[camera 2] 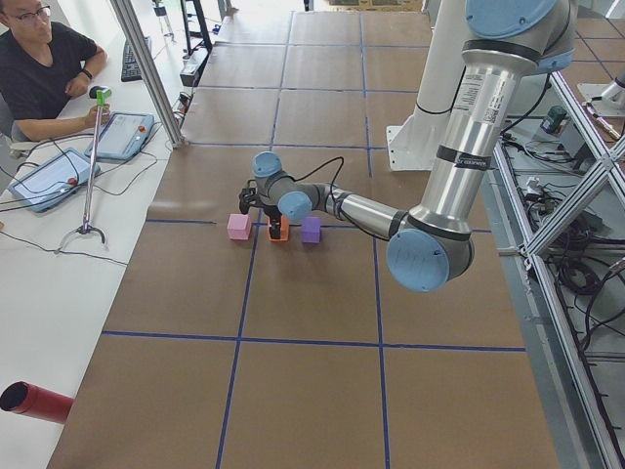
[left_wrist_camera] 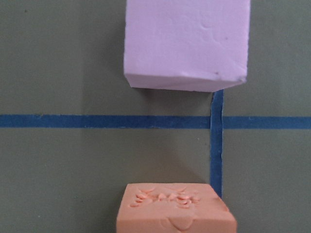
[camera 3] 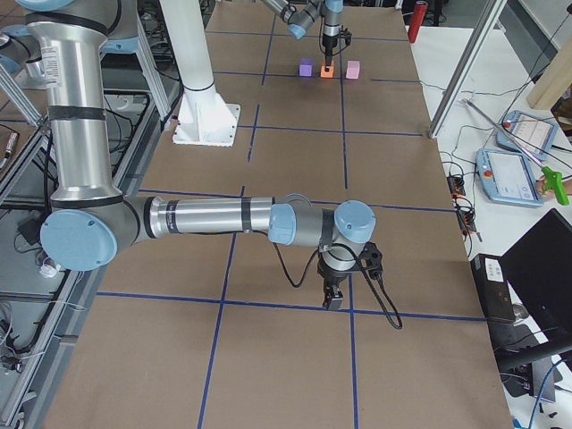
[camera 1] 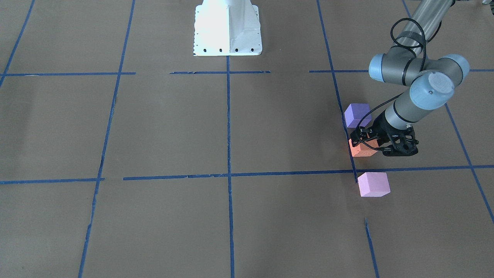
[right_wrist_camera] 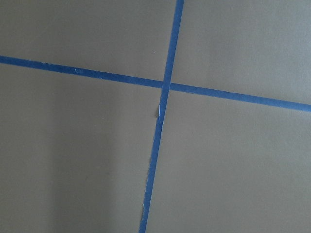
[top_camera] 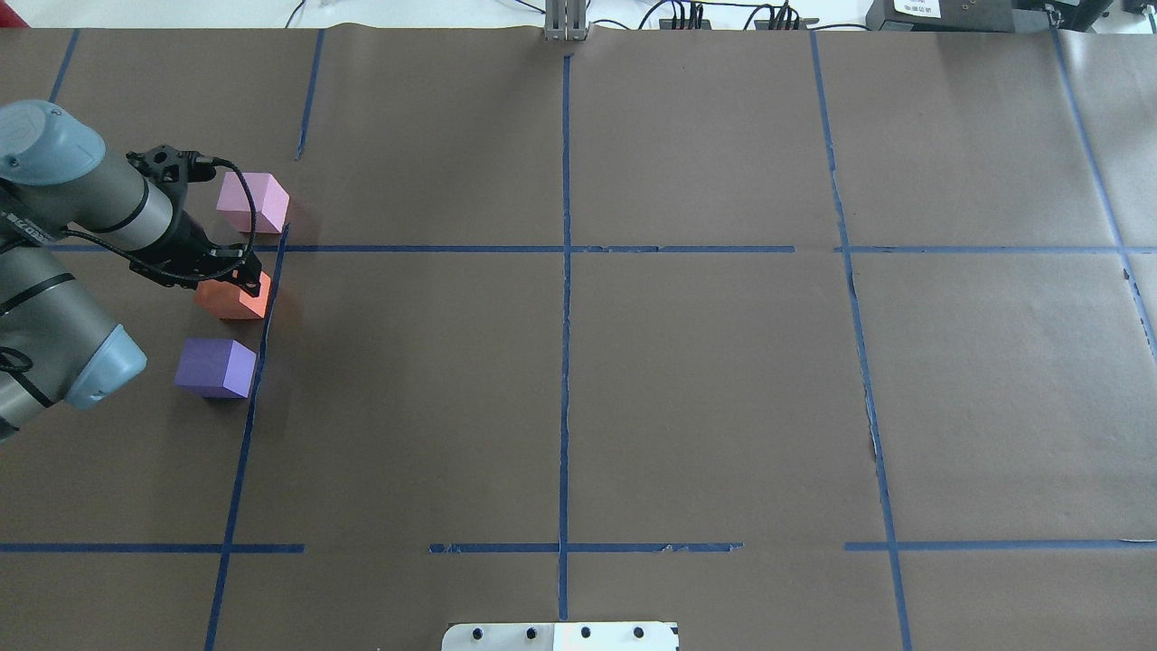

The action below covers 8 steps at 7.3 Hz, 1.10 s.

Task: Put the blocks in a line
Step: 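Nudge the orange cube into line between pink and purple cubes, then open the left gripper and raise it away from the cubes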

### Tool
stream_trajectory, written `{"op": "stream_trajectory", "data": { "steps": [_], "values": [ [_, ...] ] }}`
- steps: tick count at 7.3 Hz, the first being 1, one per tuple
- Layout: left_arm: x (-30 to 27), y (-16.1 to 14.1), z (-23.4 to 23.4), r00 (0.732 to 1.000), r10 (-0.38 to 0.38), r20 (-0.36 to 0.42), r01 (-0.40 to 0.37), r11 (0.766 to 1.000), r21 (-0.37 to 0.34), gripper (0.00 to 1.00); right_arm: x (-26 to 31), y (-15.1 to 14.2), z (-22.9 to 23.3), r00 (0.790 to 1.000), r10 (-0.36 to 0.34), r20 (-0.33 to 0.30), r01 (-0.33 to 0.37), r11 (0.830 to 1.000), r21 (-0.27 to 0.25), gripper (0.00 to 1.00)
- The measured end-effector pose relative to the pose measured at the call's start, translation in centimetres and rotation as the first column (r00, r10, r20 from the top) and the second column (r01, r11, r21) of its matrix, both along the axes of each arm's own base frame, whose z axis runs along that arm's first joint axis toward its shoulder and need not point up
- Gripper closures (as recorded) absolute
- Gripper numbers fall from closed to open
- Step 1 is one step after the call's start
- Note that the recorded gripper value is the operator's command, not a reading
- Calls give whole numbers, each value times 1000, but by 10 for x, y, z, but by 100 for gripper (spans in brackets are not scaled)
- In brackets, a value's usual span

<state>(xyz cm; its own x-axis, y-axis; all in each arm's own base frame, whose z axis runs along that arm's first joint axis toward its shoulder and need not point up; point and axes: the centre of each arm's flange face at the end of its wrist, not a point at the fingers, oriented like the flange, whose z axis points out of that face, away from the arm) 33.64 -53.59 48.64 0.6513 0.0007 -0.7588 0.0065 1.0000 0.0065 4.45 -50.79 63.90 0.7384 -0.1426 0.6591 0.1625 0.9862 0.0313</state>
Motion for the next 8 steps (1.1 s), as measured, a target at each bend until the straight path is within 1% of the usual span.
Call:
{"op": "stream_trajectory", "data": {
  "steps": [3, 6, 8],
  "values": [
    [-2, 1, -9, 1000, 1, -11, 0, 1000, 16, 0, 0, 0, 0, 1000, 0, 0, 0, 1000, 0, 0],
    [-15, 10, -51, 999, -3, -36, 5, 999, 46, 0, 0, 0, 0, 1000, -1, 0, 1, 1000, 1, 0],
    [-36, 10, -76, 999, -31, -33, 32, 998, 46, 0, 0, 0, 0, 1000, 0, 0, 0, 1000, 1, 0]
  ]
}}
